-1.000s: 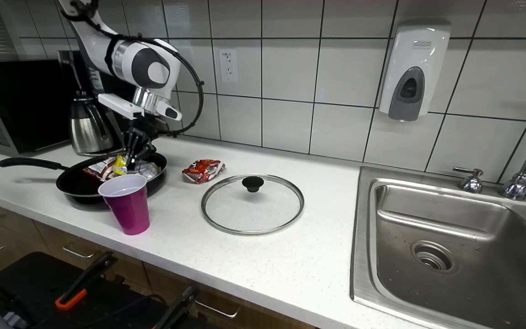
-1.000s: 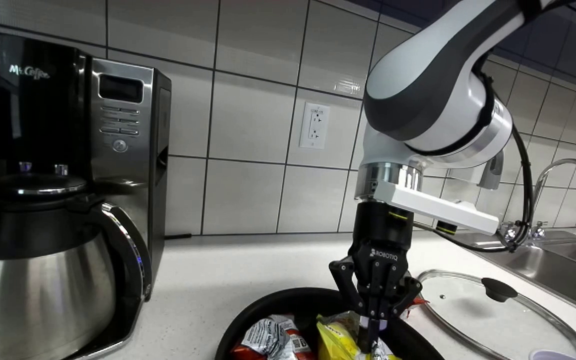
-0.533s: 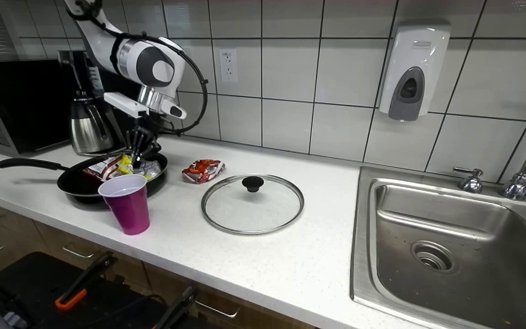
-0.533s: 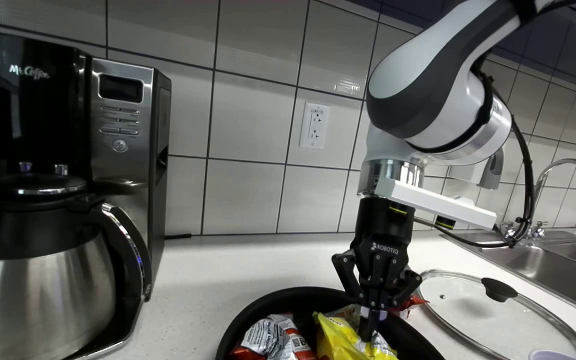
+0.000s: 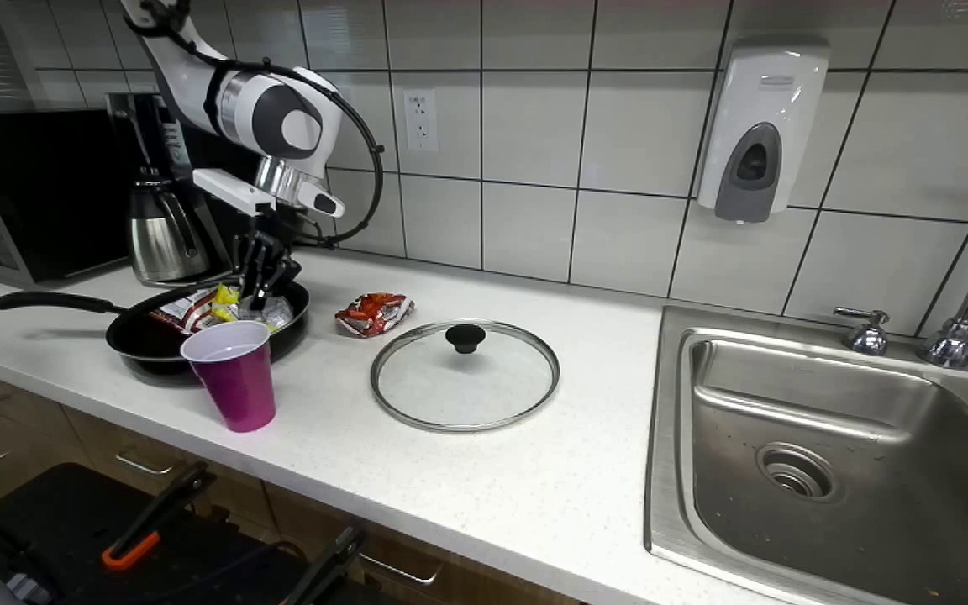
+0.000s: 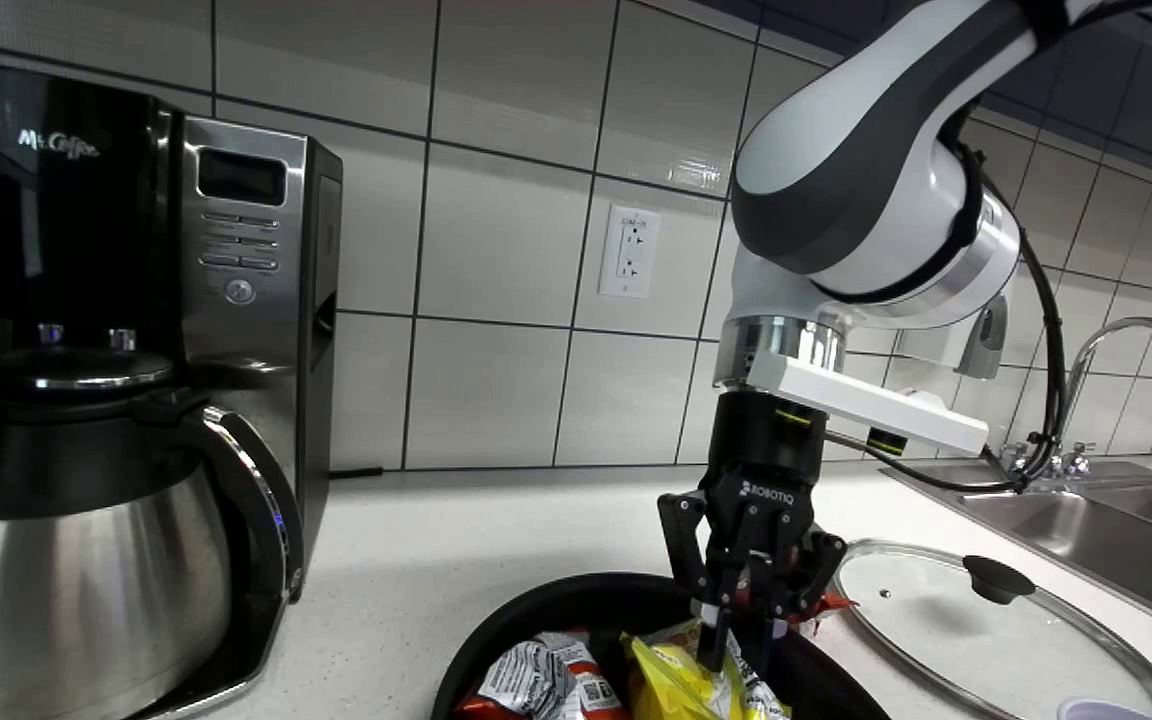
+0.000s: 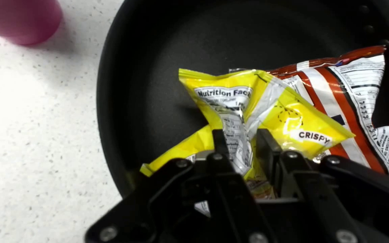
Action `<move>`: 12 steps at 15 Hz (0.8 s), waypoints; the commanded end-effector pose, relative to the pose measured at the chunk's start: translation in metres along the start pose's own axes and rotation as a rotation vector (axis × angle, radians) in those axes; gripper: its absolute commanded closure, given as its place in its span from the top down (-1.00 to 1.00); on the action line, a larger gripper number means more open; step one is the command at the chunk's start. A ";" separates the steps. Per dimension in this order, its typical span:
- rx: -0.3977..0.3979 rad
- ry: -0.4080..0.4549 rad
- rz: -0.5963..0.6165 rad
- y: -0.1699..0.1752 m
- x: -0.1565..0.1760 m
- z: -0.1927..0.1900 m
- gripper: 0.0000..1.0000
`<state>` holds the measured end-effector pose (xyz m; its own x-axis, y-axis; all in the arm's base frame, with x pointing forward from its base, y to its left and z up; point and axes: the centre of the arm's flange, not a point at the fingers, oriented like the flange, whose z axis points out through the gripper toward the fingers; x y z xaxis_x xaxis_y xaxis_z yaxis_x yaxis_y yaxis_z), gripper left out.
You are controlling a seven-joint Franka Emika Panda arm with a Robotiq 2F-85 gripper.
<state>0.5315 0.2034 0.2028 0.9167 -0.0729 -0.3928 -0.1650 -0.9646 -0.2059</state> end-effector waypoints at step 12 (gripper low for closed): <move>-0.027 0.062 -0.018 0.008 -0.003 -0.037 1.00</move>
<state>0.5404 0.1992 0.2203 0.9318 -0.0743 -0.3552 -0.1567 -0.9652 -0.2093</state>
